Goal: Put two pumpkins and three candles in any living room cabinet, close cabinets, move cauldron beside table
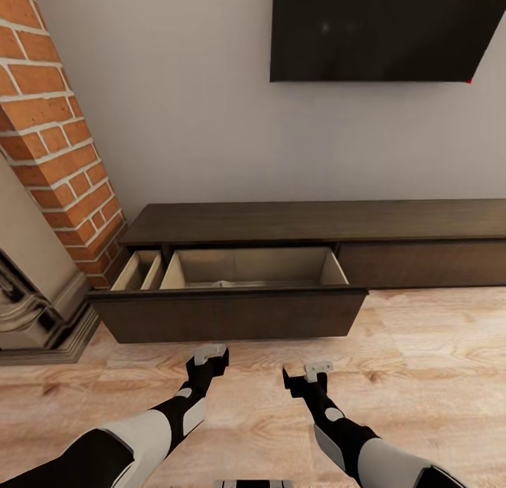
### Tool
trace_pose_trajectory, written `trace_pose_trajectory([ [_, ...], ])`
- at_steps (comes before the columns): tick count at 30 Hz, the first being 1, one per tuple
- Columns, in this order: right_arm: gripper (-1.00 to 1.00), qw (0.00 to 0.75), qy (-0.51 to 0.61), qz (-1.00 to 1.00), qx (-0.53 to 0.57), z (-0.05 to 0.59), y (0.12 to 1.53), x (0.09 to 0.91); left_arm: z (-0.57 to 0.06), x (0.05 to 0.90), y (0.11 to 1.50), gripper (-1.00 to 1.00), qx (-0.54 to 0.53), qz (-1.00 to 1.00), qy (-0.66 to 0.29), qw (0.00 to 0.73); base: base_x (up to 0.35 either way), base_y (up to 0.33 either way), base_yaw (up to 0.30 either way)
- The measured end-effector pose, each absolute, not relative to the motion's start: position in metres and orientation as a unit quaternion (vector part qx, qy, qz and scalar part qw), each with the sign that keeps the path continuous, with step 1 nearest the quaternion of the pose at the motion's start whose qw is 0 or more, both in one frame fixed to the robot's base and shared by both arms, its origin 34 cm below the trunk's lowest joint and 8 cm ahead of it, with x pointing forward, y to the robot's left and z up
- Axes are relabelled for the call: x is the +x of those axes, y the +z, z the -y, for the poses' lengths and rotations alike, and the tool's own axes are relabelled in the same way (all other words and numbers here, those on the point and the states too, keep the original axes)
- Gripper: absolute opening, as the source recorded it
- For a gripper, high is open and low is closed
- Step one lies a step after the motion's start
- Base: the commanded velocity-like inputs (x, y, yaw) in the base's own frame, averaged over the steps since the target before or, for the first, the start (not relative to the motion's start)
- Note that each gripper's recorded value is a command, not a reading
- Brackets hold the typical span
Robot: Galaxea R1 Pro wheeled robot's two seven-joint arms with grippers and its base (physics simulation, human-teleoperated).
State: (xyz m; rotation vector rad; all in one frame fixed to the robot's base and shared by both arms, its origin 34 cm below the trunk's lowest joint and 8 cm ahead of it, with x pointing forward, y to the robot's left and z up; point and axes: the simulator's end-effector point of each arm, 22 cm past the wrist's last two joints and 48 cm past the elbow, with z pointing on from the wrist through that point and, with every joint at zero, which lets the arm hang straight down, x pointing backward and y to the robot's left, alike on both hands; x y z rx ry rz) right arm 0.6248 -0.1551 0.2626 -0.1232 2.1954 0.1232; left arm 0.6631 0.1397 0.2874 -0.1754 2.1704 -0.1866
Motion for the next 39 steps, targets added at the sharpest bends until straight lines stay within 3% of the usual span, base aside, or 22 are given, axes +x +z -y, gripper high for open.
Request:
trace_pose_trajectory([
  [30, 1.00, 0.451, 0.049, -0.890, -0.044, 0.1575, 0.2595, 0.6199, -0.1436, 0.6557, 0.2801, 1.00, -0.070, -0.887, -0.070, 0.450, 0.001, 0.000, 0.000],
  [39, 1.00, 0.451, 0.049, -0.890, -0.044, 0.1577, 0.2598, 0.6199, -0.1441, 0.6548, 0.2797, 1.00, -0.070, -0.888, -0.069, 0.449, 0.238, 0.000, 0.000],
])
